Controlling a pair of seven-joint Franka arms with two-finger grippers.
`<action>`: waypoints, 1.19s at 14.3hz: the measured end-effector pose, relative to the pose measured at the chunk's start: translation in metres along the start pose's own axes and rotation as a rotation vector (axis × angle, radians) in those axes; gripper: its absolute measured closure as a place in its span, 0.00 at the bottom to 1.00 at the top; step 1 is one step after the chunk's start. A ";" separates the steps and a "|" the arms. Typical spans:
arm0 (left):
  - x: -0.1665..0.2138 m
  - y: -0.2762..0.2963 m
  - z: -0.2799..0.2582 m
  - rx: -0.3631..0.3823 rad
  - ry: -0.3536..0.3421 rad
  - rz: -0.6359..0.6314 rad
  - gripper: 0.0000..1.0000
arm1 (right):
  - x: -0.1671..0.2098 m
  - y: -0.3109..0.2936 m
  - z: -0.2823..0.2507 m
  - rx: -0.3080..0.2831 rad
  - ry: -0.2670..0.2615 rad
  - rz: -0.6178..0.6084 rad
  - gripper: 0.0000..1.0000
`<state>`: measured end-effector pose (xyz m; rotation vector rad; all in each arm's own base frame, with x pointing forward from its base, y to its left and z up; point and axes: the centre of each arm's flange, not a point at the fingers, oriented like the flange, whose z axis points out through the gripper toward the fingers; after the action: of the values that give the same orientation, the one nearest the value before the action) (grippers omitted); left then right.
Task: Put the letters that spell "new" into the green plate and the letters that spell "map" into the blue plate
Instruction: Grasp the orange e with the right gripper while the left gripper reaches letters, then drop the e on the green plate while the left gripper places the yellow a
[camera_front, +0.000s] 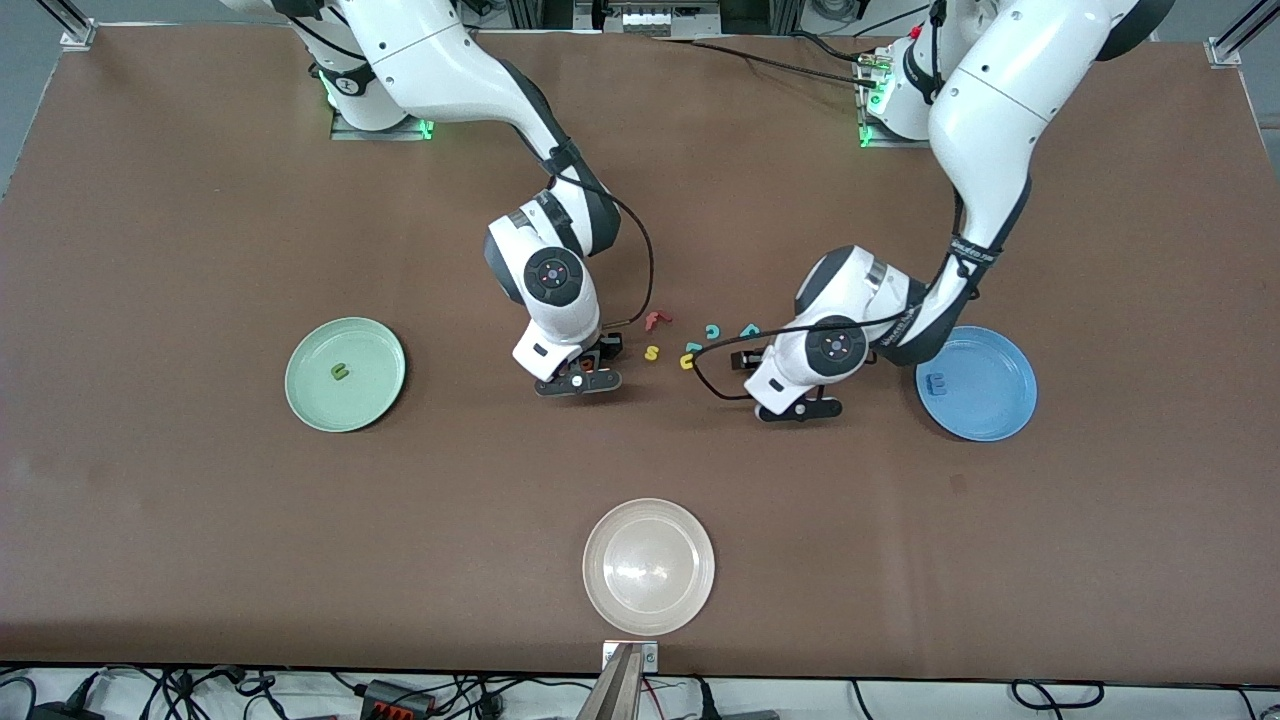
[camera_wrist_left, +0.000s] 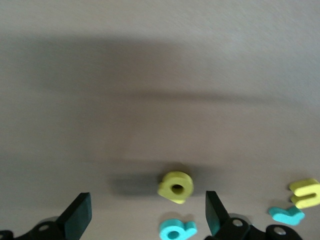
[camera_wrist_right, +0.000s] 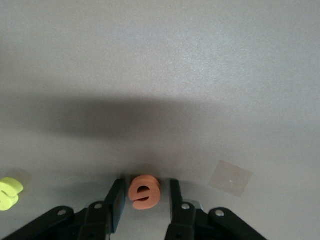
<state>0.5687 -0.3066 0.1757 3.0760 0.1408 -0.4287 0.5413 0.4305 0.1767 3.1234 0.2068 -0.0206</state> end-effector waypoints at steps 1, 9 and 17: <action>-0.001 0.003 0.000 -0.004 0.008 0.005 0.00 | 0.000 0.000 0.001 0.000 0.000 0.000 0.56; 0.000 0.004 0.006 -0.019 0.022 0.028 0.43 | 0.004 0.002 -0.002 0.000 0.006 0.006 0.72; 0.003 0.001 0.005 -0.019 0.025 0.022 0.70 | 0.064 0.164 -0.100 -0.046 -0.095 0.202 0.72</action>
<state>0.5701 -0.3072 0.1702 3.0618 0.1103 -0.3860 0.6277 0.2777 0.2779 3.0714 -0.1085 -0.1595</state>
